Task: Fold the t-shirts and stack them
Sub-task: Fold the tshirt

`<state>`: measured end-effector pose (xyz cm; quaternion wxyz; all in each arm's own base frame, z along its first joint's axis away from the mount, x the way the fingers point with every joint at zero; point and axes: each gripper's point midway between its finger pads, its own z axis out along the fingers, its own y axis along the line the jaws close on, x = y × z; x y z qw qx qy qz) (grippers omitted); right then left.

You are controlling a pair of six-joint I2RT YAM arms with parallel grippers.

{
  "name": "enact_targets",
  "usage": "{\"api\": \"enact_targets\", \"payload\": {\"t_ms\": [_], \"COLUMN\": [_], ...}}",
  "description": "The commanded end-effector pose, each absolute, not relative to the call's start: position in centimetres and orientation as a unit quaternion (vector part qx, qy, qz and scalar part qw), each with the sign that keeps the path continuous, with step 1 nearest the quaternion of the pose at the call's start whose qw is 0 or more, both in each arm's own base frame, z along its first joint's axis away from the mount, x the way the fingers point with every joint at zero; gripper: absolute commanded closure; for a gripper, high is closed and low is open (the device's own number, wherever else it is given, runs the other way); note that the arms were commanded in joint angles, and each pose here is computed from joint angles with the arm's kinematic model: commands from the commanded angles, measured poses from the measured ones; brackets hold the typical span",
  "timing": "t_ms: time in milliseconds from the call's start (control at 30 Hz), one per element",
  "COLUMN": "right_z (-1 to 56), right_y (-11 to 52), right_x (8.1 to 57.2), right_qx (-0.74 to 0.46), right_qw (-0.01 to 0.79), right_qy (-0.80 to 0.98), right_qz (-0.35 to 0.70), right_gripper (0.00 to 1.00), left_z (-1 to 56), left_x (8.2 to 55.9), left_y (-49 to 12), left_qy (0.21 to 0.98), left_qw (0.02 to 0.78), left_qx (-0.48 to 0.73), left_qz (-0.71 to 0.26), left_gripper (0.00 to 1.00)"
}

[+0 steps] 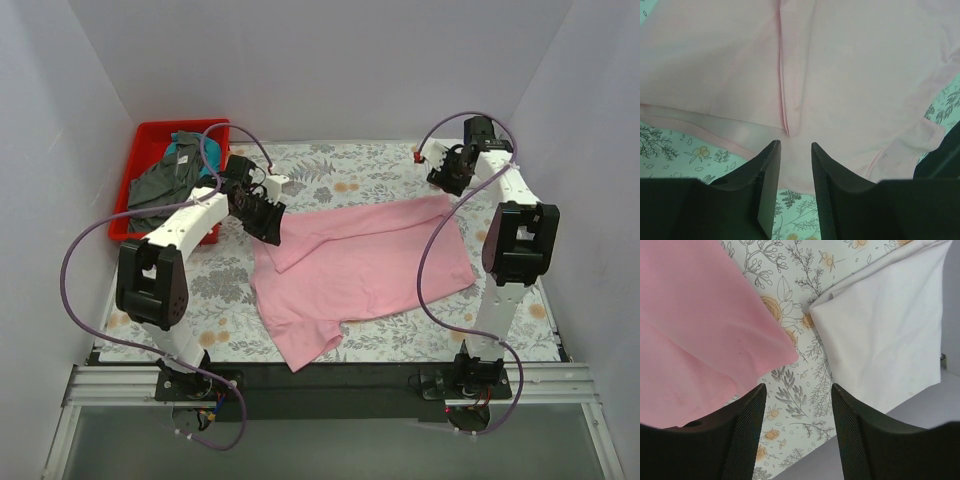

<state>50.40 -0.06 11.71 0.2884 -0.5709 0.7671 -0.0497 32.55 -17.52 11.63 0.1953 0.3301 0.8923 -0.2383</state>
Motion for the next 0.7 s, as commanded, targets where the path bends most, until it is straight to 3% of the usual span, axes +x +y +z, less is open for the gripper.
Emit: {"api": "enact_targets", "payload": {"t_ms": [0, 167, 333, 433, 467, 567, 667], "right_z": [9.4, 7.1, 5.1, 4.5, 4.6, 5.2, 6.0], "right_y": [0.8, -0.2, -1.0, -1.5, -1.6, -1.7, -1.7], "right_x": [48.5, 46.6, 46.6, 47.1, 47.4, 47.5, 47.0], "right_qx": [-0.552, -0.581, -0.59, -0.591, -0.592, -0.595, -0.61], "right_qw": [0.243, 0.198, 0.171, 0.163, 0.165, 0.168, 0.168], "right_qy": [0.798, 0.789, 0.789, 0.79, 0.789, 0.786, 0.774], "right_qz": [0.009, 0.002, -0.004, -0.016, -0.02, -0.027, -0.038], "right_gripper": [0.39, 0.33, 0.38, 0.55, 0.68, 0.86, 0.92], "left_z": [11.7, 10.2, 9.1, 8.5, 8.3, 7.8, 7.2], "left_x": [34.1, 34.3, 35.2, 35.7, 35.8, 36.2, 36.6], "left_y": [-17.7, -17.0, -16.7, -16.5, -16.5, -16.2, -15.8], "left_qy": [0.896, 0.908, 0.917, 0.923, 0.924, 0.928, 0.931], "left_qw": [0.207, 0.188, 0.19, 0.183, 0.181, 0.177, 0.175], "left_qx": [0.313, 0.298, 0.274, 0.262, 0.26, 0.25, 0.243], "left_qz": [-0.237, -0.226, -0.219, -0.215, -0.213, -0.212, -0.209], "left_gripper": [0.7, 0.67, 0.66, 0.66, 0.66, 0.66, 0.66]}}
